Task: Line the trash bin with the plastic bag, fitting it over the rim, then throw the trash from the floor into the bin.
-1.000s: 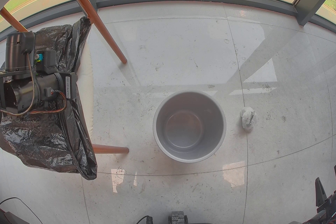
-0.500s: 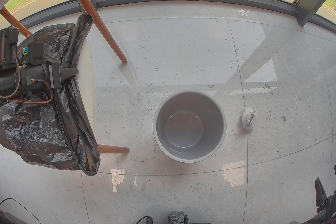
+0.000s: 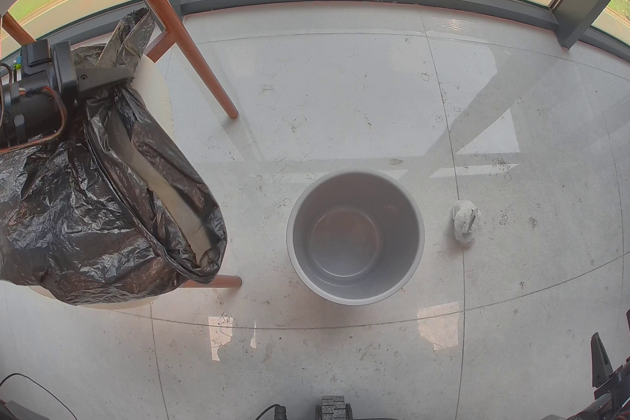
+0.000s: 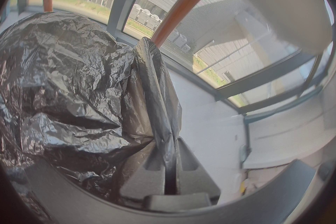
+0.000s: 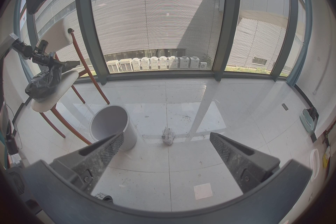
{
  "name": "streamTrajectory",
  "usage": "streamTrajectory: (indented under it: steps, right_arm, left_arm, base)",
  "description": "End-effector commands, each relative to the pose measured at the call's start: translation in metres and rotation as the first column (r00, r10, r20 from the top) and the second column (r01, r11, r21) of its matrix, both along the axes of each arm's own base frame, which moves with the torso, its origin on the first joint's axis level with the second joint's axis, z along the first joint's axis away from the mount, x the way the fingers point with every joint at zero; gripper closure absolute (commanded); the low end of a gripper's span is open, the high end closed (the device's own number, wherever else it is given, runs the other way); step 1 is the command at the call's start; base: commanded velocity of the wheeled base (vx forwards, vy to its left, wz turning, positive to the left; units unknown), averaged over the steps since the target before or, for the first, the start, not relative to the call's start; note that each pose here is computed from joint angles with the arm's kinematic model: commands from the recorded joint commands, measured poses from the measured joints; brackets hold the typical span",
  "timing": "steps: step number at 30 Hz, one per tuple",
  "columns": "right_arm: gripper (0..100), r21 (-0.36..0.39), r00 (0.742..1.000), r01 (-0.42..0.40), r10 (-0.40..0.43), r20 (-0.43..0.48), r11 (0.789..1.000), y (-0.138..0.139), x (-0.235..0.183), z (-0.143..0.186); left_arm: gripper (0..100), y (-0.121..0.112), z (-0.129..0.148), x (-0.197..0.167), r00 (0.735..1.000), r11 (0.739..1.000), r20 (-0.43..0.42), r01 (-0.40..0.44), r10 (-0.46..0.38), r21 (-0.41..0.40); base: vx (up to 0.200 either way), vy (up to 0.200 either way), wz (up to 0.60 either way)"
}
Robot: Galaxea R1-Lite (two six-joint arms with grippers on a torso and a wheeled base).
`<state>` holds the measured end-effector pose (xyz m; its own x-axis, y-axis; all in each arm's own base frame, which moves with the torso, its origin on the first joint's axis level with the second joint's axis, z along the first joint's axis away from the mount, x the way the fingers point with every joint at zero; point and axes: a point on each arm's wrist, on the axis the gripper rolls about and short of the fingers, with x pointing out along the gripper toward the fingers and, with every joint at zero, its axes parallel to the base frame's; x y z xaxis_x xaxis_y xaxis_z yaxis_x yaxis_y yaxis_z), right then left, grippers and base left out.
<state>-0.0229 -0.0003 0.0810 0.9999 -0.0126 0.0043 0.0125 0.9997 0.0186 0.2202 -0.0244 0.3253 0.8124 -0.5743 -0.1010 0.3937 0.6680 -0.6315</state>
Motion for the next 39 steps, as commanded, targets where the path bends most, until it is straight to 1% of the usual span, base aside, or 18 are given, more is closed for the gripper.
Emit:
streamTrajectory:
  steps: [1, 2, 3, 5, 7, 10, 16, 18, 20, 22, 23, 27, 31, 32, 33, 35, 38, 39]
  right_arm:
    - [0, 0.000, 1.000, 0.000, 0.000, -0.001, 1.000, 0.000, 0.000, -0.005]
    - [0, 0.000, 1.000, 0.000, 0.000, -0.001, 1.000, 0.000, 0.000, -0.005]
    - [0, 0.000, 1.000, 0.000, 0.000, -0.001, 1.000, 0.000, 0.000, -0.005]
    - [0, 0.000, 1.000, 0.000, 0.000, -0.001, 1.000, 0.000, 0.000, -0.005]
    - [0, 0.000, 1.000, 0.000, 0.000, -0.001, 1.000, 0.000, 0.000, -0.005]
    - [0, 0.000, 1.000, 0.000, 0.000, -0.001, 1.000, 0.000, 0.000, -0.005]
    - [0, 0.003, 1.000, 0.000, 0.000, -0.001, 1.000, 0.000, 0.000, -0.005]
    - [0, 0.003, 1.000, 0.000, 0.000, -0.001, 1.000, 0.000, 0.000, -0.005]
    - [0, 0.003, 1.000, 0.000, 0.000, -0.001, 1.000, 0.000, 0.000, -0.005]
    - [0, 0.003, 1.000, 0.000, 0.000, -0.001, 1.000, 0.000, 0.000, -0.005]
    - [0, 0.003, 1.000, 0.000, 0.000, 0.000, 1.000, 0.000, 0.000, -0.005]
    - [0, 0.001, 1.000, 0.000, 0.000, 0.000, 1.000, 0.000, 0.000, -0.005]
    - [0, 0.001, 1.000, 0.000, 0.000, -0.001, 1.000, 0.000, 0.000, -0.005]
    - [0, 0.001, 1.000, 0.000, 0.000, -0.001, 1.000, 0.000, 0.000, -0.005]
    - [0, 0.000, 1.000, 0.000, 0.000, 0.000, 1.000, 0.000, 0.000, -0.005]
    - [0, 0.000, 1.000, 0.000, 0.000, 0.000, 1.000, 0.000, 0.000, -0.005]
    - [0, 0.001, 1.000, 0.000, 0.000, 0.000, 1.000, 0.000, 0.000, -0.005]
    - [0, 0.001, 1.000, 0.000, 0.000, 0.000, 1.000, 0.000, 0.000, -0.005]
  left_arm:
    - [100, -0.002, 0.027, -0.041, 0.994, 0.990, 0.059, 0.093, -0.088, -0.106]
    - [100, -0.003, 0.028, -0.045, 0.993, 0.986, 0.055, 0.111, -0.105, -0.122]
    - [100, -0.005, 0.032, -0.058, 0.986, 0.973, 0.054, 0.167, -0.161, -0.157]
    - [100, -0.009, 0.033, -0.070, 0.974, 0.956, 0.050, 0.226, -0.221, -0.186]
    - [100, -0.013, 0.033, -0.085, 0.954, 0.931, 0.045, 0.300, -0.297, -0.210]
    - [100, -0.022, 0.026, -0.095, 0.919, 0.896, 0.032, 0.390, -0.392, -0.214]
    - [100, -0.039, 0.018, -0.099, 0.861, 0.841, 0.009, 0.498, -0.508, -0.211]
    - [100, -0.042, 0.018, -0.099, 0.853, 0.834, 0.010, 0.512, -0.521, -0.207]
    - [100, -0.050, 0.016, -0.094, 0.834, 0.817, 0.010, 0.543, -0.552, -0.192]
    - [100, -0.050, 0.016, -0.094, 0.834, 0.817, 0.010, 0.543, -0.552, -0.192]
    - [100, -0.061, 0.014, -0.084, 0.814, 0.801, 0.050, 0.580, -0.579, -0.150]
    - [100, -0.083, 0.012, -0.068, 0.782, 0.773, 0.114, 0.623, -0.613, -0.123]
    - [100, -0.108, 0.006, -0.051, 0.780, 0.770, 0.146, 0.625, -0.609, -0.126]
    - [100, -0.108, 0.006, -0.051, 0.780, 0.770, 0.146, 0.625, -0.609, -0.126]
    - [100, -0.123, -0.001, -0.042, 0.785, 0.775, 0.149, 0.618, -0.601, -0.133]
    - [100, -0.136, -0.007, -0.037, 0.784, 0.773, 0.159, 0.619, -0.599, -0.137]
    - [100, -0.152, -0.011, -0.035, 0.774, 0.763, 0.181, 0.631, -0.606, -0.143]
    - [100, -0.161, -0.014, -0.038, 0.761, 0.748, 0.194, 0.647, -0.620, -0.147]
  base:
    - [0.000, 0.000, 0.00]
    - [0.000, 0.000, 0.00]
    - [0.000, 0.000, 0.00]
    - [0.000, 0.000, 0.00]
    - [0.000, 0.000, 0.00]
    - [0.000, 0.000, 0.00]
    - [0.000, 0.000, 0.00]
    - [0.000, 0.000, 0.00]
    - [0.000, 0.000, 0.00]
    - [0.000, 0.000, 0.00]
    - [0.000, 0.000, 0.00]
    - [0.000, 0.000, 0.00]
    - [0.000, 0.000, 0.00]
    - [0.000, 0.000, 0.00]
    - [0.000, 0.000, 0.00]
    - [0.000, 0.000, 0.00]
    - [0.000, 0.000, 0.00]
    - [0.000, 0.000, 0.00]
